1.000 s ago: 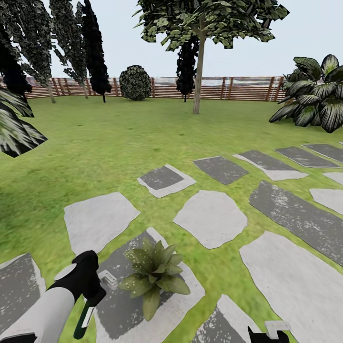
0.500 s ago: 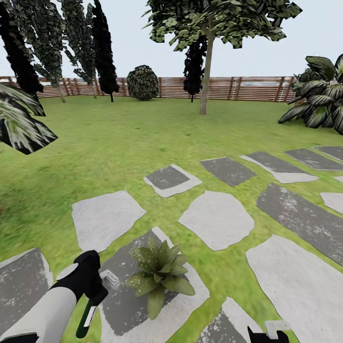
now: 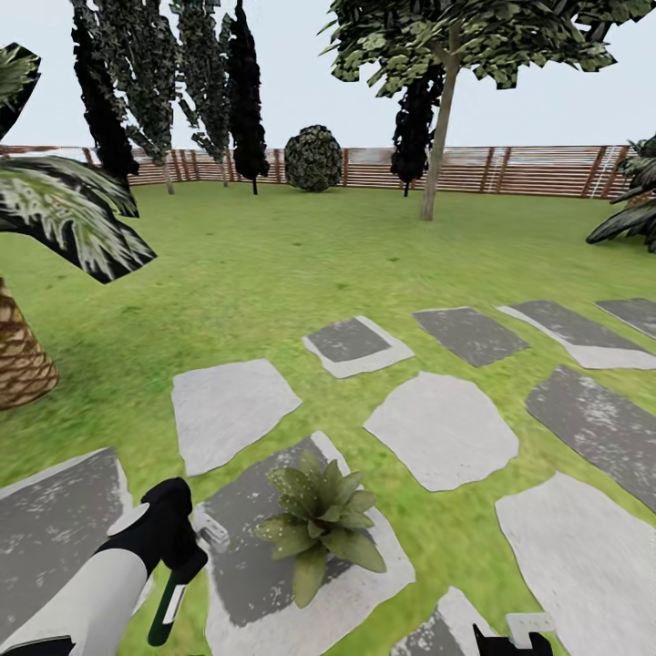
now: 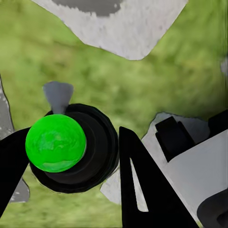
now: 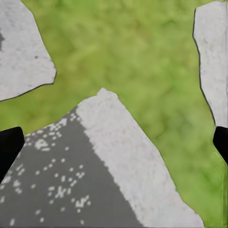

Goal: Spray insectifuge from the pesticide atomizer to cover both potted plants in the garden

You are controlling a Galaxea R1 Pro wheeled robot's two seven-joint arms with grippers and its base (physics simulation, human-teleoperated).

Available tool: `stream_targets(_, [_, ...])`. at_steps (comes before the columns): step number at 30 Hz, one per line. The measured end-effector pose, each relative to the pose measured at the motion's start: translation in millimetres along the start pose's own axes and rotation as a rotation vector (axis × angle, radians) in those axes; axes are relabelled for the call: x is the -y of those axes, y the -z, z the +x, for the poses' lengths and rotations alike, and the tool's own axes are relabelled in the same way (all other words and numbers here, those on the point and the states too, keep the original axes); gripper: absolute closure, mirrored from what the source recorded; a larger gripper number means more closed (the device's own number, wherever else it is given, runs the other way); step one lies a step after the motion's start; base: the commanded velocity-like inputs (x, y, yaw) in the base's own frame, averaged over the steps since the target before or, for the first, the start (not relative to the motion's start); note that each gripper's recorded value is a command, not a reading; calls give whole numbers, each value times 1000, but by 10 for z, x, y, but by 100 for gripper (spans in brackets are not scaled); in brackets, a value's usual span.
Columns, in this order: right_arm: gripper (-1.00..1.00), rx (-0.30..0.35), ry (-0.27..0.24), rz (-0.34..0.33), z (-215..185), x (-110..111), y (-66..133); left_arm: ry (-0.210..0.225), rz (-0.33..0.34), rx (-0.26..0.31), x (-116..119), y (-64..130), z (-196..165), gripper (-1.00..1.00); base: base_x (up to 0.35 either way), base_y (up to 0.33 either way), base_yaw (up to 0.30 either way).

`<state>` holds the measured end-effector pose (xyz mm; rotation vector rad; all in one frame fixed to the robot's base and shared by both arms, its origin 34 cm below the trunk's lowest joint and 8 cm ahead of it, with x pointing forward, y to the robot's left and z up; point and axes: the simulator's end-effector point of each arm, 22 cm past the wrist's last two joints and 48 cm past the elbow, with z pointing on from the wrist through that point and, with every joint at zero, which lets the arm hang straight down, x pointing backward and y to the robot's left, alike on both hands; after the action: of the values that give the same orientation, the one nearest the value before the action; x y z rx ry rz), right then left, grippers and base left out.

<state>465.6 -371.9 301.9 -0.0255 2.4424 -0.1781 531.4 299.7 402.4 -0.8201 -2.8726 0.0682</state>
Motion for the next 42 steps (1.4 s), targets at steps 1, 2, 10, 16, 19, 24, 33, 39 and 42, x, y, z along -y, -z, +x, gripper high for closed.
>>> stream_targets(1, [-100,0,0,0,0,1,0,1,0,2,-1,4,-6,100,0,-270,39])
stream_targets(2, [-100,0,0,0,0,1,0,1,0,4,-1,7,-10,100,0,-270,20])
stream_targets(10, [-100,8,-1,1,-38,6,6,6,-2,17,-8,53,-33,100,0,-270,2])
stream_targets(16, [-100,17,-2,1,-79,3,12,6,-2,22,2,81,-37,100,0,-270,86])
stream_targets(19, [-100,20,-3,0,-94,-1,14,5,-3,24,3,94,-42,100,0,-270,220])
stream_targets(24, [-100,24,-4,0,-114,0,18,5,-9,31,-8,125,-56,100,-3,-271,232])
stream_targets(33, [-100,32,-5,1,-150,3,24,1,-11,42,13,170,-100,100,-124,-264,231])
stream_targets(39, [-100,33,-5,4,-157,20,25,-1,-13,47,14,191,-124,100,-193,-214,40])
stream_targets(42, [-100,34,-3,5,-159,30,27,0,-13,48,13,200,-128,100,-62,-74,1])
